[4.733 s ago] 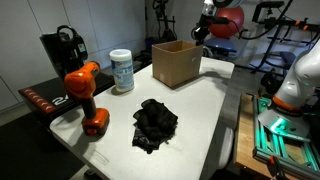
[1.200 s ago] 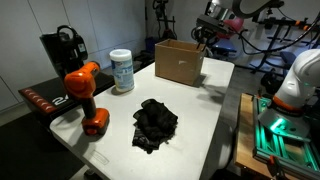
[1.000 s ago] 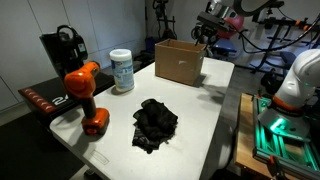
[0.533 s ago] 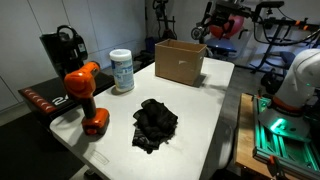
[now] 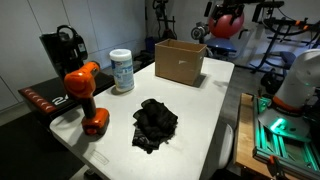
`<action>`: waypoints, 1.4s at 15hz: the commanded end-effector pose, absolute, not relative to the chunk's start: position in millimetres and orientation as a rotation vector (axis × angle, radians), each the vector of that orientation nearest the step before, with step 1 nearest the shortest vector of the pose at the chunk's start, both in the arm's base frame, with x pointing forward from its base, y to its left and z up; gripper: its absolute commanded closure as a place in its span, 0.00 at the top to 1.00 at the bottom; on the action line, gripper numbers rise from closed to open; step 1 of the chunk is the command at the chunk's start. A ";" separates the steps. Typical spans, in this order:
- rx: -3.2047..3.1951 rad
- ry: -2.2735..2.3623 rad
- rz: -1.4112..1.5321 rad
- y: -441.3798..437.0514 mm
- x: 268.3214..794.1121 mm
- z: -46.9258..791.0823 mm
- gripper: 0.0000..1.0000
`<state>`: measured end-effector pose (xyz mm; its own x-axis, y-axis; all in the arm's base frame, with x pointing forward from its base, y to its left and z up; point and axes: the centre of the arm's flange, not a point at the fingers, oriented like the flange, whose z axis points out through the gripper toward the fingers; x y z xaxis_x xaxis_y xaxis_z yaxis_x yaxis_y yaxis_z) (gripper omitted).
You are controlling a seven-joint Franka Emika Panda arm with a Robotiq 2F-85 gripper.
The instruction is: Turn the box
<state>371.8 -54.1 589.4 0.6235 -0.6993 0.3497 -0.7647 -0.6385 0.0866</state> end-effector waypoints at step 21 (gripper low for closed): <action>2.994 -0.461 0.776 -53.1 382.3 632.7 1.00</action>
